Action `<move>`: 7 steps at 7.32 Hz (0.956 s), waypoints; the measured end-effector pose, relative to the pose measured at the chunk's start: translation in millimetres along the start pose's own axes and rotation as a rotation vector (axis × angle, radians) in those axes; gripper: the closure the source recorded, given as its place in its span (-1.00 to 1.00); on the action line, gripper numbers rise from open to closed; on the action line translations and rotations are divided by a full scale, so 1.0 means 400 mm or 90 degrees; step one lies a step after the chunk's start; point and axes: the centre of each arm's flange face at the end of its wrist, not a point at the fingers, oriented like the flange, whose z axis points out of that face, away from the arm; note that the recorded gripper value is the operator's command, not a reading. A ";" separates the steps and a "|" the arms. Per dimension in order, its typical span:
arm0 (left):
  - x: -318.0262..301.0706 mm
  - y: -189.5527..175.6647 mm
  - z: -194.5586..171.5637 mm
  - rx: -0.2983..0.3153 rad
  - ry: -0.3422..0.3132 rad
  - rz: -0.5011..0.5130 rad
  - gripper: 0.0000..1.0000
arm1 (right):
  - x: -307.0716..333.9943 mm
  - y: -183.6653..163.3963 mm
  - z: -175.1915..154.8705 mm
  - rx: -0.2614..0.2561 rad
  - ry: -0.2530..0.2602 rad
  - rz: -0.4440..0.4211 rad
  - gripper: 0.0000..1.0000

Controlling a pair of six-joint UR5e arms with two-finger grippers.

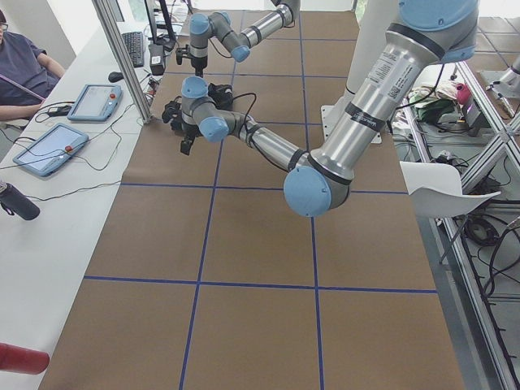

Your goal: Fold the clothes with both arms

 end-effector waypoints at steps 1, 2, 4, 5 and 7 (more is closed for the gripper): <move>-0.065 0.045 -0.036 -0.003 -0.016 0.024 -1.00 | 0.090 0.068 -0.016 -0.004 -0.006 -0.001 -0.99; -0.139 0.086 -0.063 -0.006 -0.032 0.050 -1.00 | 0.169 0.134 -0.036 -0.006 -0.009 -0.011 -0.99; -0.283 0.145 -0.114 -0.009 -0.064 0.095 -1.00 | 0.264 0.228 -0.076 -0.018 -0.002 -0.033 -0.99; -0.314 0.158 -0.129 -0.008 -0.070 0.103 -1.00 | 0.245 0.250 -0.074 -0.018 0.004 -0.040 -0.98; -0.329 0.165 -0.139 -0.007 -0.074 0.107 -1.00 | 0.150 0.204 -0.045 0.015 -0.001 -0.067 -0.97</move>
